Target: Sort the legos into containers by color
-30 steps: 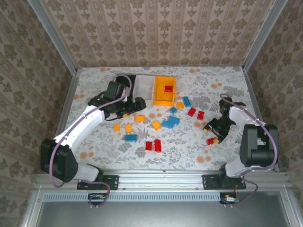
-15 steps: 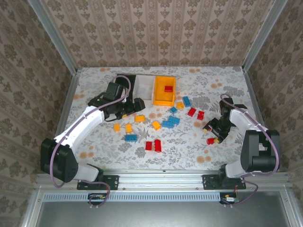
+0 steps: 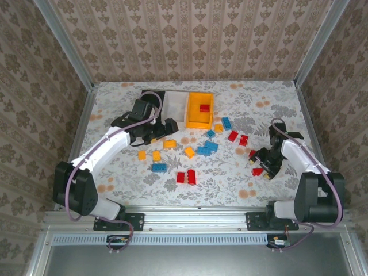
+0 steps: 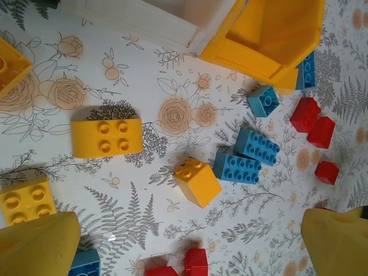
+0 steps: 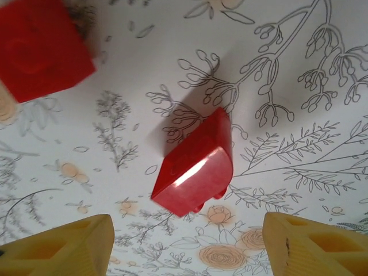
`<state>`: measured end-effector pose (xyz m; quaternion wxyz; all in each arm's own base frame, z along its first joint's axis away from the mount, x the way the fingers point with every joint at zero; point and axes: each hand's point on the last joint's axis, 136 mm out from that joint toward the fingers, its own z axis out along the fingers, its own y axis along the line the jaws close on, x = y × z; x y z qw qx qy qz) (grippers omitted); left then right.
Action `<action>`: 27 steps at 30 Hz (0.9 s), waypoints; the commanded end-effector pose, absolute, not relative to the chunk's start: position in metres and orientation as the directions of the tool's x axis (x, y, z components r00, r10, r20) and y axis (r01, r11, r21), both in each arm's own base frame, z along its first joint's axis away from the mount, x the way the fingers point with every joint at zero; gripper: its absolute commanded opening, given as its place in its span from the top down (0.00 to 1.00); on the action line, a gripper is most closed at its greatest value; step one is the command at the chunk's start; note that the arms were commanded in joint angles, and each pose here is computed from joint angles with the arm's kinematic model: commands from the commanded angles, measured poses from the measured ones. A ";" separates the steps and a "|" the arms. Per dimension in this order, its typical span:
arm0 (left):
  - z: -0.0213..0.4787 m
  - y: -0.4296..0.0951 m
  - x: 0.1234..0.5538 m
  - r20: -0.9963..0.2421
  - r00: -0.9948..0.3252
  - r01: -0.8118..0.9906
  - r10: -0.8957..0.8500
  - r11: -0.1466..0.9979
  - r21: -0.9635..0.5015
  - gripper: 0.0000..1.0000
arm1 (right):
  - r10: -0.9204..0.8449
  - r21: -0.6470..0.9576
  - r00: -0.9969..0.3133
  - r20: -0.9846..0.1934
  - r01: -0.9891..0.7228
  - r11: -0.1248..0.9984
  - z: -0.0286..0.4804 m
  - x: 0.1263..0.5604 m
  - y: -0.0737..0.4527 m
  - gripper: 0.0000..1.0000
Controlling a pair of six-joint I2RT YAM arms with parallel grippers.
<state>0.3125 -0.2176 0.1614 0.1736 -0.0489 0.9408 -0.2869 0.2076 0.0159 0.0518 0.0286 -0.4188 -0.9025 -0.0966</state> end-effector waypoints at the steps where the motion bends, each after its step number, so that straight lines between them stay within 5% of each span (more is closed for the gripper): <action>1: 0.171 -0.222 0.317 -0.302 -0.933 0.013 -0.197 0.819 -0.574 0.00 | 0.769 0.150 -0.616 0.170 0.788 0.598 0.037 0.215 0.020 0.29; 9: 0.172 -0.215 0.314 -0.308 -0.931 0.008 -0.197 0.832 -0.554 0.00 | 0.769 0.113 -0.598 0.229 0.800 0.589 0.007 0.210 0.024 0.32; 20: 0.171 -0.210 0.311 -0.306 -0.930 -0.003 -0.205 0.836 -0.549 0.00 | 0.752 0.142 -0.630 0.192 0.776 0.614 0.012 0.231 0.021 0.62; 27: 0.169 -0.203 0.318 -0.302 -0.925 -0.028 -0.230 0.834 -0.551 0.00 | 0.727 0.238 -0.675 0.123 0.731 0.639 0.049 0.267 0.033 0.66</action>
